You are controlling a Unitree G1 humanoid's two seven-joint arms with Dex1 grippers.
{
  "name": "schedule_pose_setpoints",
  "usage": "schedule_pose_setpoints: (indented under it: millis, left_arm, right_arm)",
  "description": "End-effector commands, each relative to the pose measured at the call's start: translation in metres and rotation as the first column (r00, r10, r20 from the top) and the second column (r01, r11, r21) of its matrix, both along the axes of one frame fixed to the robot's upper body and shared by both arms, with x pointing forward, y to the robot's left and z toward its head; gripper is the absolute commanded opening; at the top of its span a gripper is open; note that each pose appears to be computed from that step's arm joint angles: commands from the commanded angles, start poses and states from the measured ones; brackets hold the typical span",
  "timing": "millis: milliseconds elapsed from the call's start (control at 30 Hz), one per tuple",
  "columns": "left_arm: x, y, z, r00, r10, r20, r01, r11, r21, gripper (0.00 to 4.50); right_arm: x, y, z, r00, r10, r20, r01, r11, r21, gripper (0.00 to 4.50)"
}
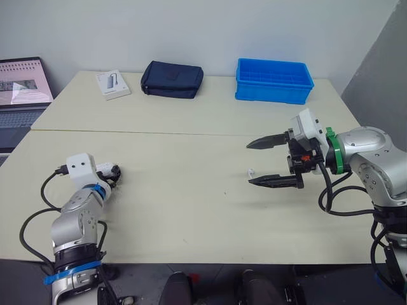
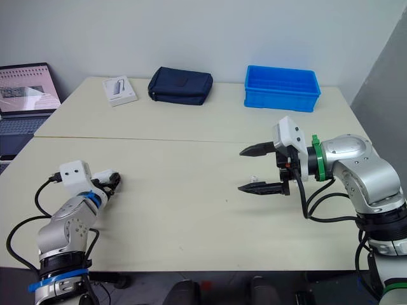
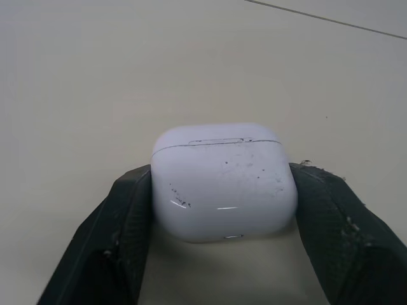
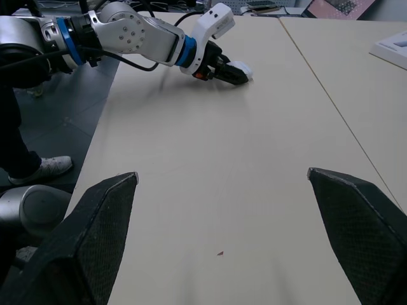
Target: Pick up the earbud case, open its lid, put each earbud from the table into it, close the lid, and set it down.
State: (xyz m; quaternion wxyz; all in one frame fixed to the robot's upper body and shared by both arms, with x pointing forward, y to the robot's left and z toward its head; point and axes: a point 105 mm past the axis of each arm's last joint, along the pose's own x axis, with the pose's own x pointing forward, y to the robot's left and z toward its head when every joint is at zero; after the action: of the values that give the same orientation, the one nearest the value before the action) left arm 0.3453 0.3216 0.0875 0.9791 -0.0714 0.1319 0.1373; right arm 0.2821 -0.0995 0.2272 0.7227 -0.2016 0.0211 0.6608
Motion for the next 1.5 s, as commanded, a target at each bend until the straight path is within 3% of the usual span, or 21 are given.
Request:
schedule_pose_setpoints:
  millis: [33,133,167,233,333,467,567,600,800,967,1433,1500]
  left_arm:
    - [-0.004,-0.008,-0.005,0.996,-0.086,-0.016,0.086,0.996,0.007,2.8]
    - [-0.004,-0.036,0.003,0.956,-0.293,0.031,0.291,0.955,0.057,2.8]
    - [-0.007,-0.054,0.004,0.91,-0.414,0.026,0.409,0.906,0.109,2.8]
    - [-0.015,-0.09,0.005,0.792,-0.61,0.022,0.6,0.784,0.158,2.8]
    - [-0.034,-0.148,0.016,0.538,-0.84,0.072,0.807,0.538,0.244,2.8]
    - [-0.047,-0.187,0.029,0.339,-0.932,0.132,0.867,0.364,0.341,2.8]
    - [-0.066,-0.22,0.035,0.087,-0.991,0.103,0.863,0.126,0.489,2.8]
    - [-0.068,-0.225,0.037,0.046,-0.994,0.104,0.853,0.093,0.514,2.8]
    - [-0.068,-0.238,0.052,-0.104,-0.989,0.102,0.767,-0.014,0.641,2.8]
    - [-0.069,-0.245,0.059,-0.159,-0.98,0.118,0.724,-0.034,0.689,2.8]
    - [-0.073,-0.252,0.061,-0.188,-0.971,0.145,0.711,-0.033,0.702,2.8]
    - [-0.074,-0.253,0.061,-0.195,-0.97,0.145,0.708,-0.037,0.705,2.8]
  right_arm:
    - [-0.006,0.002,0.013,0.998,0.011,0.065,-0.011,1.0,0.004,4.5]
    - [-0.006,-0.003,0.013,0.998,-0.013,0.065,0.013,1.0,0.004,4.5]
    - [-0.007,-0.006,0.011,0.998,-0.026,0.059,0.026,1.0,-0.001,4.5]
    - [-0.01,-0.012,0.007,0.998,-0.053,0.039,0.054,0.998,-0.014,4.5]
    - [-0.018,-0.021,-0.006,0.993,-0.106,-0.045,0.105,0.994,-0.032,4.5]
    - [-0.026,-0.019,-0.021,0.974,-0.18,-0.141,0.175,0.984,-0.044,4.5]
    - [-0.031,-0.001,-0.034,0.905,-0.228,-0.358,0.253,0.967,0.025,4.5]
    - [-0.034,0.003,-0.038,0.883,-0.229,-0.41,0.264,0.964,0.031,4.5]
    - [-0.03,0.016,-0.051,0.757,-0.26,-0.599,0.359,0.932,0.05,4.5]
    - [-0.03,0.03,-0.054,0.703,-0.223,-0.675,0.363,0.929,0.071,4.5]
    - [-0.022,0.043,-0.057,0.629,-0.175,-0.757,0.354,0.932,0.079,4.5]
    - [-0.021,0.044,-0.058,0.623,-0.171,-0.763,0.35,0.933,0.077,4.1]
